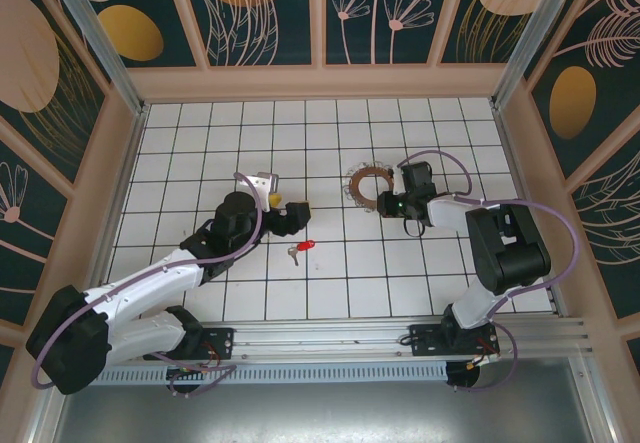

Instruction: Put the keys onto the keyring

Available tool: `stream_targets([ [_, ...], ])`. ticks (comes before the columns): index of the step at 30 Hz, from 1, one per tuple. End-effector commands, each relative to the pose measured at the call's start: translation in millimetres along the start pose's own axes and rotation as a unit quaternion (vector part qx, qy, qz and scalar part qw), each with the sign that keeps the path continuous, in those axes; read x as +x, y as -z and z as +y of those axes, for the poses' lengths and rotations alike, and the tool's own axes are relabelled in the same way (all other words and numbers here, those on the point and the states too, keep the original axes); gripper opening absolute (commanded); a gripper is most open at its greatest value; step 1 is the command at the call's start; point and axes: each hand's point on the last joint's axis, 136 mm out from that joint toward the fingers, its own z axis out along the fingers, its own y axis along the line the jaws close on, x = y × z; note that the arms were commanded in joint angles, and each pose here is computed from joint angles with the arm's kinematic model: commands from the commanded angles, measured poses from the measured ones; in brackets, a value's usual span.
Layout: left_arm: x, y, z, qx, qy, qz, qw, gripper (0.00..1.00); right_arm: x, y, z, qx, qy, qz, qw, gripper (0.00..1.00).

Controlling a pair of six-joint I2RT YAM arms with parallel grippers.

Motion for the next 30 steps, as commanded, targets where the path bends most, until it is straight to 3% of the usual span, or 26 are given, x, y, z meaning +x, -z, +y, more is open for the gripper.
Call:
stream_targets([
  [1, -1.6, 3.9, -0.5, -0.002, -0.010, -0.005, 1.000, 0.90, 2.3, -1.9, 3.8, -0.002, 0.008, 0.011, 1.000, 0.17],
  [10, -4.3, 5.5, -1.3, -0.004, -0.013, -0.007, 1.000, 0.89, 4.5, -2.5, 2.8, 0.002, 0.009, 0.017, 1.000, 0.15],
  [15, -5.4, 7.6, -1.3, -0.005, -0.013, -0.008, 1.000, 0.89, 1.5, 0.6, 1.8, 0.008, 0.011, 0.011, 1.000, 0.09],
  [18, -6.1, 8.7, -1.5, -0.006, -0.013, -0.008, 1.000, 0.88, -1.6, 3.1, 2.4, 0.010, 0.015, 0.008, 1.000, 0.01],
  [21, -7.0, 9.9, -0.8, -0.010, -0.014, -0.007, 1.000, 0.87, -6.7, 7.3, 4.8, 0.007, 0.023, -0.001, 1.000, 0.00],
  [26, -16.1, 16.3, -2.9, -0.017, -0.026, -0.012, 0.999, 0.85, -23.9, 30.7, 35.9, -0.045, 0.082, -0.042, 0.995, 0.00],
  [30, -28.2, 22.3, -11.1, -0.011, -0.048, -0.016, 0.999, 0.84, -40.7, 75.2, 80.4, -0.089, 0.185, -0.117, 0.972, 0.00],
])
